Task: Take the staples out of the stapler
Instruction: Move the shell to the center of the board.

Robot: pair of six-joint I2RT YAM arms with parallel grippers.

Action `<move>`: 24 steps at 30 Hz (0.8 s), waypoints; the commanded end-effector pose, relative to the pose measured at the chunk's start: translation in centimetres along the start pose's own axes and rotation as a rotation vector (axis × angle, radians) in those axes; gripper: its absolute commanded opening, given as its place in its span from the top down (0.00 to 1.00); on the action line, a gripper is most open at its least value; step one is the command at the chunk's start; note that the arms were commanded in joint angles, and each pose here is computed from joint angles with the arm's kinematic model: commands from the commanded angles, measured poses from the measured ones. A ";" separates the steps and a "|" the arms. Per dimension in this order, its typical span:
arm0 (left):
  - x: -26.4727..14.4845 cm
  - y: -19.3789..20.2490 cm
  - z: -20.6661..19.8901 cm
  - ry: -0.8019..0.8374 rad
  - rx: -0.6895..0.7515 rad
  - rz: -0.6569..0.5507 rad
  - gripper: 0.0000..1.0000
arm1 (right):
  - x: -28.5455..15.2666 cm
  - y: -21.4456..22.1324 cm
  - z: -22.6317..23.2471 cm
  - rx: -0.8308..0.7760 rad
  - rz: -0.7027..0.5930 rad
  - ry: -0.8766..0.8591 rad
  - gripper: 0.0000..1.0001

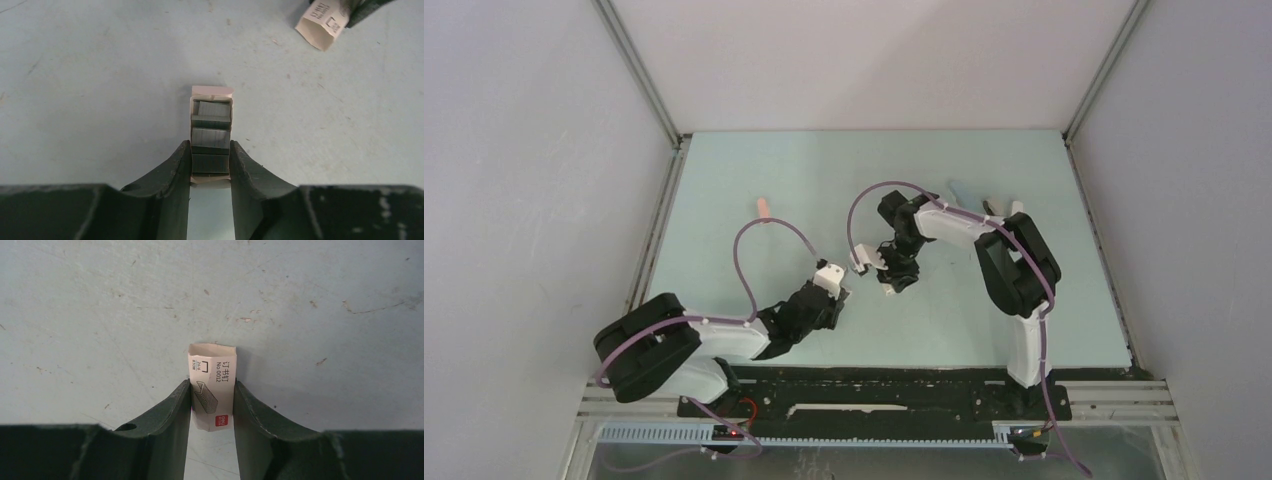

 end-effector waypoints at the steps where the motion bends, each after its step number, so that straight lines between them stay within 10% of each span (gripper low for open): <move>1: -0.7 0.6 -1.6 0.102 0.112 0.024 0.71 | -0.9 -0.2 1.5 0.015 -0.007 -0.017 0.57; 24: -0.5 0.3 -4.9 0.282 0.232 -0.011 0.64 | -1.3 0.0 4.5 0.045 -0.022 0.024 0.55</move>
Point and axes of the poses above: each gripper's point midway between its finger pads, its own x axis out along the fingers, its own z axis along the line the jaws close on, y = z × x, the point moved 6 cm from there along -x, back along the fingers, and after that the axes turned 6 degrees about -x, right-handed, at the moved point
